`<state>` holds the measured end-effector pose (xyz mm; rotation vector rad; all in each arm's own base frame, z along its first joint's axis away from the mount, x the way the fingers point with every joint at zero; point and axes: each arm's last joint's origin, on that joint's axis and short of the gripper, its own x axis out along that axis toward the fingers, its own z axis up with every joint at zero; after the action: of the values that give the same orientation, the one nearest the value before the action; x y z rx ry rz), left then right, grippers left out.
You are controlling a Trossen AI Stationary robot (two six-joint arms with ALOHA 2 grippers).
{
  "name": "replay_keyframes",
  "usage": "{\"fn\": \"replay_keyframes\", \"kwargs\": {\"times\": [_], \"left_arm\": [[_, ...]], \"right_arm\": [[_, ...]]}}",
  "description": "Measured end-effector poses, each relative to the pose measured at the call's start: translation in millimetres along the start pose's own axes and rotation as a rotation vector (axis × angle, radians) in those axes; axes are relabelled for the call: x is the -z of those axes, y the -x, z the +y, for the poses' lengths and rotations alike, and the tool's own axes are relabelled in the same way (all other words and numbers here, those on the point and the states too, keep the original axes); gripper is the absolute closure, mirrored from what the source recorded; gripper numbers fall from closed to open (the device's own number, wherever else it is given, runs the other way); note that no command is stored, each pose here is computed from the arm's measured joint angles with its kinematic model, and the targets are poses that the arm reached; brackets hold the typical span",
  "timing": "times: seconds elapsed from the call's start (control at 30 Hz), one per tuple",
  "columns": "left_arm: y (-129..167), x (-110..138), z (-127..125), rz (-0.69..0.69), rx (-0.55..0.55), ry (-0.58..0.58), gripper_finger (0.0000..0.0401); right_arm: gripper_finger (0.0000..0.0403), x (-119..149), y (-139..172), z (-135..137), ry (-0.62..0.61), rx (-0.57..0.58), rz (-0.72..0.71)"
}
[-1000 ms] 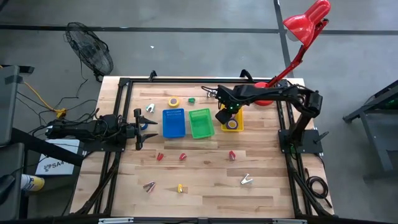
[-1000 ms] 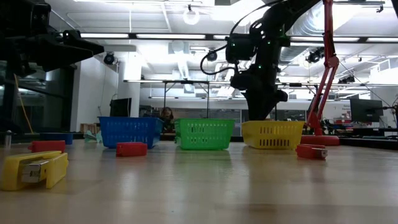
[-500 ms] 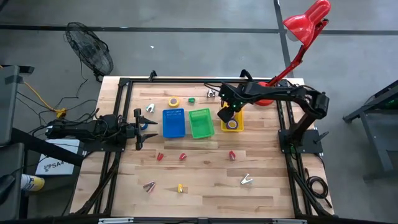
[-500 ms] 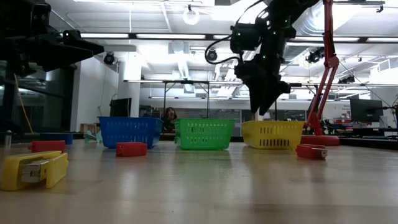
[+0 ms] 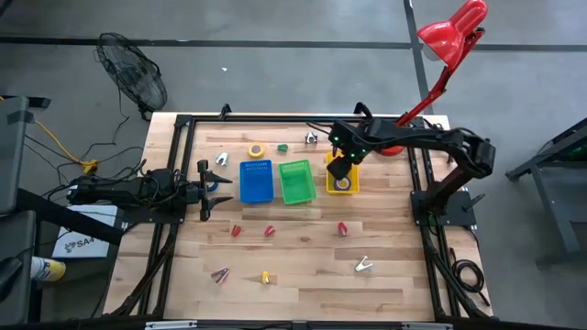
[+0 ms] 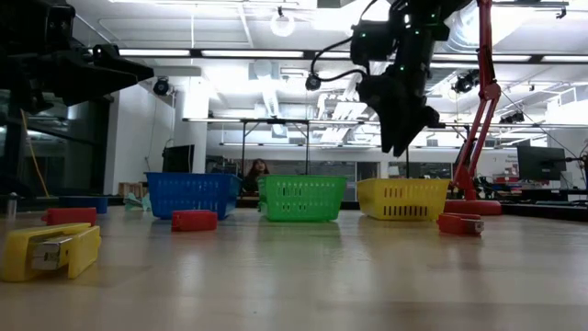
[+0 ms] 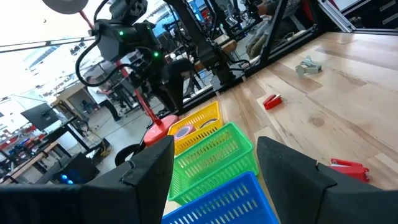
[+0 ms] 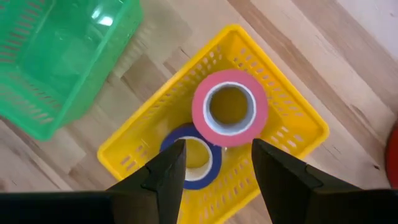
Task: Pick and place Stapler, Stapler remover, tape
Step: Put the white staple remover into the green bin
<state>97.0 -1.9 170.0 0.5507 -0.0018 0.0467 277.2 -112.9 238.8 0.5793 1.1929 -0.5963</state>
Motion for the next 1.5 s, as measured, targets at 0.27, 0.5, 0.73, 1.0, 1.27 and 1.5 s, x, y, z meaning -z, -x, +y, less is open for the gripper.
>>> {"fn": "replay_keyframes", "kwargs": {"times": [0.27, 0.5, 0.73, 1.0, 1.27, 1.5], "left_arm": [[0.0, -0.1, 0.0, 0.000, 0.000, 0.000, 0.0174], [0.0, -0.1, 0.0, 0.000, 0.000, 0.000, 0.0174], [0.0, 0.0, 0.0, 0.000, 0.000, 0.000, 0.0174], [0.0, -0.1, 0.0, 0.000, 0.000, 0.000, 0.0174], [0.0, -0.1, 0.1, 0.000, 0.000, 0.000, 0.0174], [0.0, -0.1, 0.1, 0.000, 0.000, 0.000, 0.0174]], "right_arm": [[0.0223, 9.7, 6.9, 6.0, 0.100, 0.008, 0.030], [0.0209, 19.0, 11.9, 18.3, 0.260, -0.002, 0.040], [0.0201, 30.9, 16.7, 32.6, 0.423, -0.014, 0.055], [0.0200, 51.9, 19.1, 49.6, 0.529, -0.018, 0.142], [0.0198, 80.3, 23.6, 73.3, 0.642, -0.039, 0.221], [0.0198, 110.8, 29.5, 97.4, 0.697, -0.119, 0.299]]}}
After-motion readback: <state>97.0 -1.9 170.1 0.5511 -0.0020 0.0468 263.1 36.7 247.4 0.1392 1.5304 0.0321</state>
